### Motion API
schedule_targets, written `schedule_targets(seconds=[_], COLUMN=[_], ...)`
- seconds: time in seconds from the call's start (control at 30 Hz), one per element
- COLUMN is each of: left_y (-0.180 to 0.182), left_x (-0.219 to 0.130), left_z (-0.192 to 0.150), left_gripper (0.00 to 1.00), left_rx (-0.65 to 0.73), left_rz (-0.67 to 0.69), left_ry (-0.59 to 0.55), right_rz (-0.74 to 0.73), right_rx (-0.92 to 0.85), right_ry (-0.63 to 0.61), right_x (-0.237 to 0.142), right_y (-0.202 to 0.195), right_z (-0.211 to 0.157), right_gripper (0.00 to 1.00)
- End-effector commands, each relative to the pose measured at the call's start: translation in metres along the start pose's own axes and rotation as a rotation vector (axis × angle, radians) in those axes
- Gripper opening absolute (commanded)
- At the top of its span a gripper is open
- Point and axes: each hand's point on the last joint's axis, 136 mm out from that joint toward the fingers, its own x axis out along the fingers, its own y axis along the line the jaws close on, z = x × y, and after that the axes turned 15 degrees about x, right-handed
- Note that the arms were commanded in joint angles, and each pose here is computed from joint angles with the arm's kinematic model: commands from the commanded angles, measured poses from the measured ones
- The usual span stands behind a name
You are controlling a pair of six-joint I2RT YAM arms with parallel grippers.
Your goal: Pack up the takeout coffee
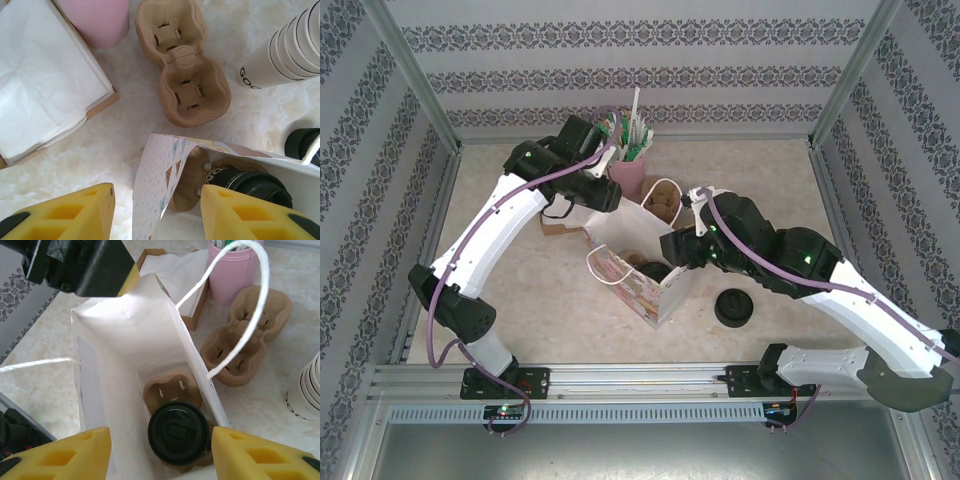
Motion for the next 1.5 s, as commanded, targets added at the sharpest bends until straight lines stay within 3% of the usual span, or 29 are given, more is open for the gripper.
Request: schedule_targets(seconds=[0.0, 0.53, 0.8, 1.03, 1.17, 1.3, 1.47], left_y=[-0.004, -0.004, -0.005, 0.014, 0.027, 0.033, 0.040], left_x=[-0.022, -0.058, -0.088, -0.114, -0.123, -0.119, -0.098], left_z=[0.013, 0.020, 0.028, 0.021, 0.014, 0.012, 0.014], left_gripper=[0.53, 0.69, 0.71, 0.76, 0.78, 0.80, 0.78], left_rx=[-0.003, -0.025, -0.053, -0.092, -0.115, -0.119, -0.143], left_rz=[0.003, 0.013, 0.017, 0.136, 0.216, 0.251, 0.236], left_ry=[-0.079, -0.191, -0.377, -0.579, -0.635, -0.615, -0.537], right_rz=[0.015, 0.024, 0.036, -0.003, -0.043, -0.036, 0.007], right_rx=[-0.005, -0.011, -0.011, -0.035, -0.063, -0.062, -0.034], right_ry=[0.015, -0.005, -0.081, -0.291, -0.429, -0.492, -0.442], right_x=[-0.006, -0.021, -0.035, -0.059, -0.073, -0.069, -0.030], right_y=[0.000, -0.008, -0.010, -0.011, -0.009, -0.005, -0.005], right_z=[-0.007, -0.010, 0.003, 0.048, 0.085, 0.125, 0.166], right_gripper=[0.56, 0.55, 0.55, 0.56, 0.56, 0.58, 0.59])
